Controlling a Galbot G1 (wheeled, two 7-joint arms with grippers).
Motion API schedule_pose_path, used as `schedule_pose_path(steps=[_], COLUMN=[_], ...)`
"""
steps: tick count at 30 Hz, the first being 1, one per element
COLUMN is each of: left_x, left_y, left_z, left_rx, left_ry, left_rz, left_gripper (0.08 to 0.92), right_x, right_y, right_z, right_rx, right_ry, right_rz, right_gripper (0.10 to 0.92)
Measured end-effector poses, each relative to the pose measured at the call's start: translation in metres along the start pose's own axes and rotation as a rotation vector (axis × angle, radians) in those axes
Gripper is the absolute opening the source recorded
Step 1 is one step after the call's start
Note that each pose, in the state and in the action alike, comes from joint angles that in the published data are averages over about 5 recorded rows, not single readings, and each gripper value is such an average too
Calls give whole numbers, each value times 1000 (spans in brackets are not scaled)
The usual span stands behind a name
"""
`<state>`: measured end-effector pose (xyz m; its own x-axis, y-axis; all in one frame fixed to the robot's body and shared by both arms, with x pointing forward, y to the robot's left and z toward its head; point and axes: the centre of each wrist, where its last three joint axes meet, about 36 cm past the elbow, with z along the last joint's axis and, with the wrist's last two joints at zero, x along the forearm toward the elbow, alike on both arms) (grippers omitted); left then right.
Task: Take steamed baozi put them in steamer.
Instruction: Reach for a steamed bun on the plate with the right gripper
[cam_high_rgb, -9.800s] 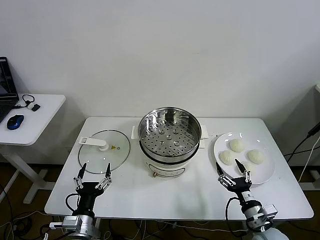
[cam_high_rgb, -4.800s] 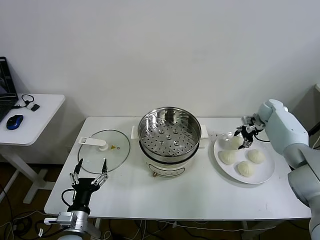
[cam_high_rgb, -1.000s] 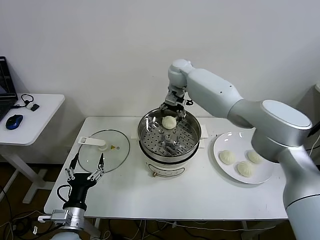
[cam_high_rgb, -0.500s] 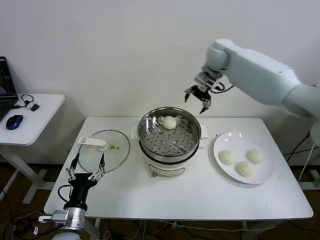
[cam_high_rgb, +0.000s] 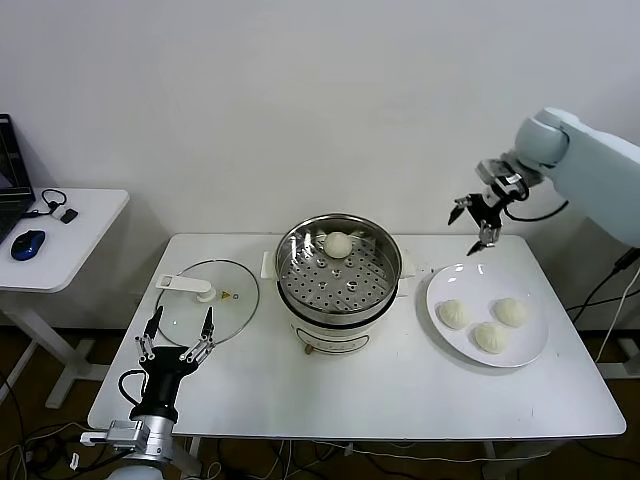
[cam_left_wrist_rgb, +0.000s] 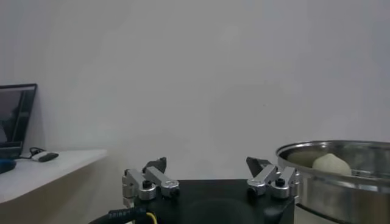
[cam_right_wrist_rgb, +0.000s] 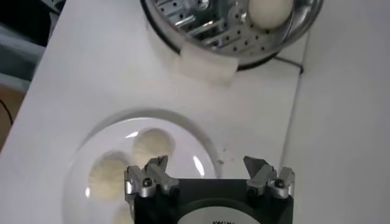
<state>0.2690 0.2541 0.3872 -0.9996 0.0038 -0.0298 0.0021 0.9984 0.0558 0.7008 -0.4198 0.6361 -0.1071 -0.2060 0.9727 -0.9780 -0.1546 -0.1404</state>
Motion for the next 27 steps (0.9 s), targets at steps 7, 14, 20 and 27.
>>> schedule_pose_path(steps=[7,14,20,27], left_x=[2,4,5,5], left_y=[0,2,3,3], left_z=[0,1,3,4], left_rx=[-1,-2,1,6], left_ry=[3,7,11,13], left_rz=[-3,-9,-12,-12], left_gripper=[823,823,823,823], right_x=[-45,-89,-121,-146], right_y=[21,34,40,42], right_z=[22,29,28,27], right_rx=[-67,-100,-107,-99], right_ry=[-5,-1,-3,0], right_rz=[-41,-90,-117,-125], right_gripper=[823,823,823,823])
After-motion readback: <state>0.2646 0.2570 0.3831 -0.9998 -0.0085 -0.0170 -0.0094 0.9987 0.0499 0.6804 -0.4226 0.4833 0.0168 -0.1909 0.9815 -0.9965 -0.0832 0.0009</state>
